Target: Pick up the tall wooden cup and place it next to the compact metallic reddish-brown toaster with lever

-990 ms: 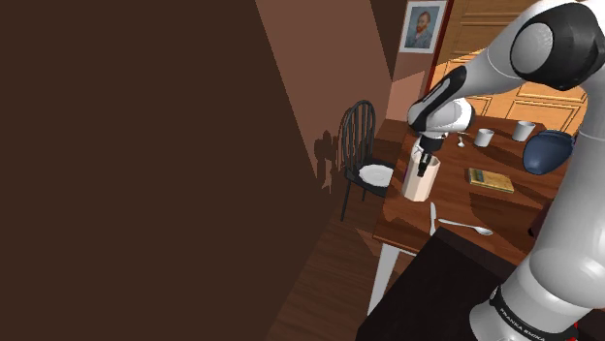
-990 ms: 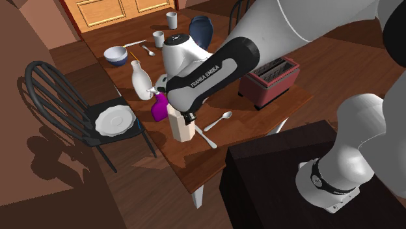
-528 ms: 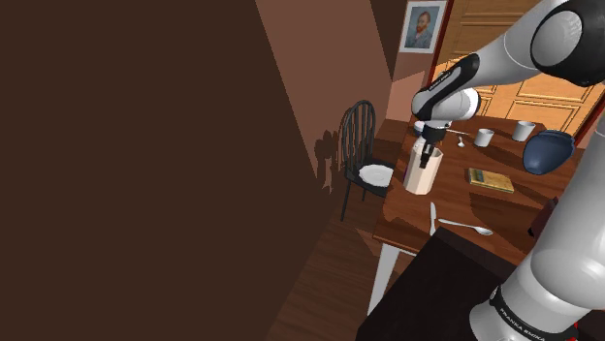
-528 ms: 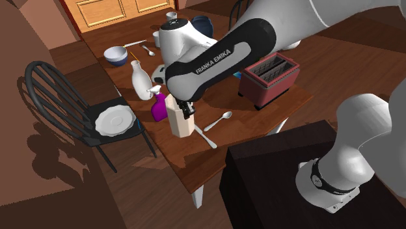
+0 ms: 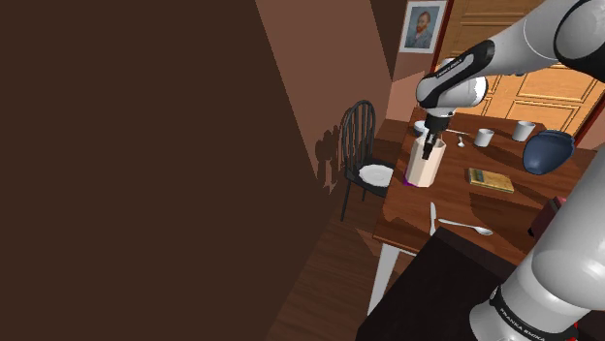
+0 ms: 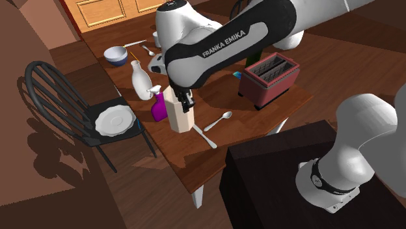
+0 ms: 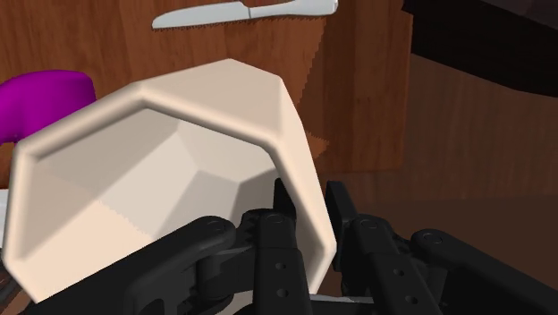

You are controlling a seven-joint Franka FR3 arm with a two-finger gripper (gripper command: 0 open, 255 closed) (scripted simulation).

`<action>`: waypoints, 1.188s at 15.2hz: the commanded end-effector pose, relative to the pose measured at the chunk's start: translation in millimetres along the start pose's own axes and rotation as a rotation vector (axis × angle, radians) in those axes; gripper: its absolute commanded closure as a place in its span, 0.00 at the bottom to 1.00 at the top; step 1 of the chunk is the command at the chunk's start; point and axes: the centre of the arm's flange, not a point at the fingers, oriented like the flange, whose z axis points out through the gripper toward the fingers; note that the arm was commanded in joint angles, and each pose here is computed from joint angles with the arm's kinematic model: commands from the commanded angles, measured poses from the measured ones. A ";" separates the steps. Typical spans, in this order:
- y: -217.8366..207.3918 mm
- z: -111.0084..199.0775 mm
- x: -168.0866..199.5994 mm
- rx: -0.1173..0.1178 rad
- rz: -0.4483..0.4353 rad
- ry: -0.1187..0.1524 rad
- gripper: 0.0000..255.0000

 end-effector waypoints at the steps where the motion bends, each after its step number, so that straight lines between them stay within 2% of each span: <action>1: 0.6 -10.5 0.1 0.000 0.000 0.000 1.00; 16: -0.3 -87.3 0.2 0.000 0.000 0.000 1.00; 18: -1.7 -87.4 -26.2 0.000 0.000 0.000 1.00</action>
